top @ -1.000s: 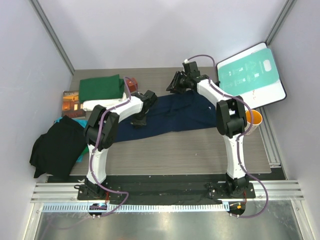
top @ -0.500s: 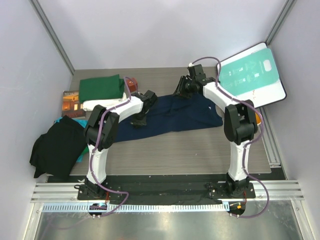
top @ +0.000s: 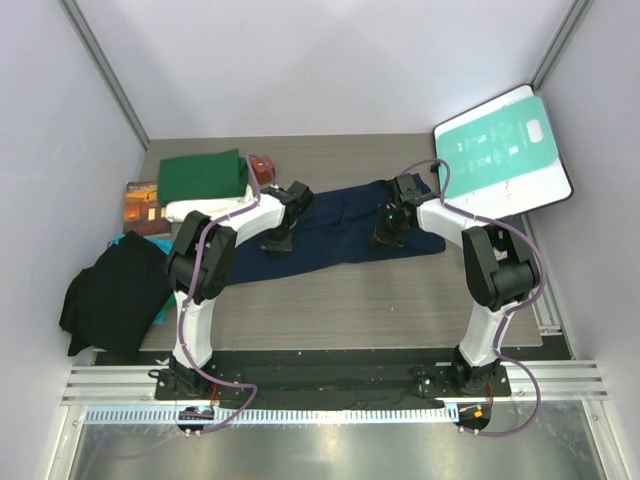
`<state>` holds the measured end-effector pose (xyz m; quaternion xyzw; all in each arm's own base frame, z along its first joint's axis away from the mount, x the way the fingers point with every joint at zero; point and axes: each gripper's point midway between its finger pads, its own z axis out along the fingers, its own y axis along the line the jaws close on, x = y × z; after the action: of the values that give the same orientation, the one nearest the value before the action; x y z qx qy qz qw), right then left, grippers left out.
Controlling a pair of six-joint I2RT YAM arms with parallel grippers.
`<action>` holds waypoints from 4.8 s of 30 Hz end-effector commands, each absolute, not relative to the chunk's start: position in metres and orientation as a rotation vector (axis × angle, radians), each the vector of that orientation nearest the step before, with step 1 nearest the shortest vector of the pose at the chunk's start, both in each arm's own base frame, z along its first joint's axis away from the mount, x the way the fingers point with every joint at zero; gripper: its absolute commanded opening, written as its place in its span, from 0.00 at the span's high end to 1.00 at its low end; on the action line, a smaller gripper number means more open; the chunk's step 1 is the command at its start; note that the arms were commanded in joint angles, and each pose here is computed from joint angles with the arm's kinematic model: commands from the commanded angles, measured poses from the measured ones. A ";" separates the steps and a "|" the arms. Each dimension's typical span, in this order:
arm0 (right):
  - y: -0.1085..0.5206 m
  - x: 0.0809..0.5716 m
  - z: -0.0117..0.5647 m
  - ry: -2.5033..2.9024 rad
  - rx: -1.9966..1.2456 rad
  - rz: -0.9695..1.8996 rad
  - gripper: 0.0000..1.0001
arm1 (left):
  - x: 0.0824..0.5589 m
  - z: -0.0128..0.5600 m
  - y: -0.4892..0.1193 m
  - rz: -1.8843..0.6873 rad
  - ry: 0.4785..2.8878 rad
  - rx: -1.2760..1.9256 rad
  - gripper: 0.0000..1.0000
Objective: Fold and stack the t-shirts
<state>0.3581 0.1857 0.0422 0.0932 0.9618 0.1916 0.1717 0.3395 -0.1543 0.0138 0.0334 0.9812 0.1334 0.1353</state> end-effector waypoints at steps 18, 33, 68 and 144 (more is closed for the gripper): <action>0.204 0.433 0.053 2.600 0.203 0.528 0.75 | 0.296 -0.039 -0.157 0.378 3.044 0.120 1.00; 0.223 0.482 0.032 2.546 0.241 0.569 0.75 | 0.292 -0.047 -0.156 0.381 3.065 0.128 1.00; 0.287 0.534 0.068 2.416 0.129 0.866 0.73 | 0.283 -0.055 -0.156 0.407 3.088 0.180 1.00; 0.205 0.582 0.182 2.217 0.167 0.987 0.67 | 0.290 0.016 -0.360 -0.018 2.712 0.375 0.84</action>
<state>0.5867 0.1793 0.0573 0.1077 0.9145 0.2806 0.2708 0.2581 -0.2989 0.0162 0.2016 0.9640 0.1412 0.1007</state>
